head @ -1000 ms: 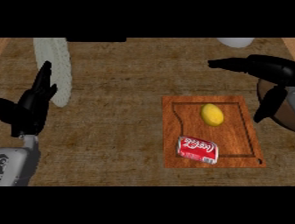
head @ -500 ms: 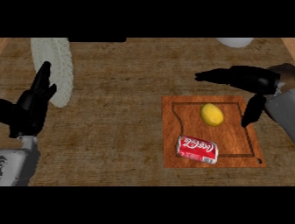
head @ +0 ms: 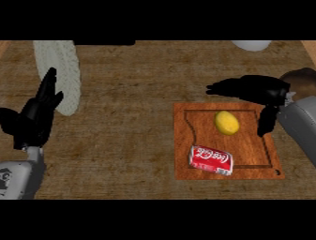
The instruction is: Pick the lemon from the cutting board and place it in the pan
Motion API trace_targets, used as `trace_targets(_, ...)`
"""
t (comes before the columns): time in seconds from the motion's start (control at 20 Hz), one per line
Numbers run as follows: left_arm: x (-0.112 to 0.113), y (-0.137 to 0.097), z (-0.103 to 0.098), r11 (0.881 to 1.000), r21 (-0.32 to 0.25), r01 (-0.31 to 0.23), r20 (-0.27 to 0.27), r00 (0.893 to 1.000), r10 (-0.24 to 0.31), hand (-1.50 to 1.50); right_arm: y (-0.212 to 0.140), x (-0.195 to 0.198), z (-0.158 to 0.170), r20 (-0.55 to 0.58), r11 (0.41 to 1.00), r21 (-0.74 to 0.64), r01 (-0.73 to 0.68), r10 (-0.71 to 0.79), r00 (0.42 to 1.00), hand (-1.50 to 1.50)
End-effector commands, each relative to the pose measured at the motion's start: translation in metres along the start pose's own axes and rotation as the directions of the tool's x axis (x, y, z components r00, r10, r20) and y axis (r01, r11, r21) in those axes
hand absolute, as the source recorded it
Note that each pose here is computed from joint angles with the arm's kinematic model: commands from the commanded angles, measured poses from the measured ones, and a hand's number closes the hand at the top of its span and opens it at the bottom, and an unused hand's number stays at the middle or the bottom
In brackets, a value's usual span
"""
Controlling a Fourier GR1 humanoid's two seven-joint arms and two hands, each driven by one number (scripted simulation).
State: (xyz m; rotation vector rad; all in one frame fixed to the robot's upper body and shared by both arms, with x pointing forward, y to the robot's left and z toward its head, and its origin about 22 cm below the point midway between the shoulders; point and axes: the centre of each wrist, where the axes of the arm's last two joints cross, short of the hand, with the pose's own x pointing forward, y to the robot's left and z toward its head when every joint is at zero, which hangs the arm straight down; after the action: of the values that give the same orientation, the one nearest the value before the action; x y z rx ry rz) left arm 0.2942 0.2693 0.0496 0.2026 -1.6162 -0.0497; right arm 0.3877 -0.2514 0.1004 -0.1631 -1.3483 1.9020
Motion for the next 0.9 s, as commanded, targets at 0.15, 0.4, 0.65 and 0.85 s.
trace_targets(0.15, 0.001, -0.002, -0.013, 1.0, -0.004, 0.003, 0.001, 1.0, -0.003, 0.0, -0.004, 0.017, -0.014, -0.034, 0.997, 0.05, -0.059, 0.061, 0.998, -1.5)
trace_targets(0.4, -0.014, 0.017, 0.006, 1.0, -0.007, -0.009, -0.011, 1.0, 0.009, 0.0, 0.018, 0.007, -0.025, -0.017, 0.997, 0.069, -0.028, 0.03, 0.999, -1.5)
trace_targets(0.65, 0.009, 0.008, -0.013, 1.0, -0.009, -0.009, 0.005, 1.0, 0.009, 0.0, 0.033, 0.017, -0.041, -0.049, 0.994, 0.081, -0.077, 0.081, 0.996, -1.5)
trace_targets(0.85, -0.01, 0.007, 0.004, 1.0, -0.011, -0.007, -0.004, 1.0, 0.007, 0.0, 0.058, -0.003, -0.032, -0.054, 0.988, 0.127, -0.083, 0.09, 0.994, -1.5)
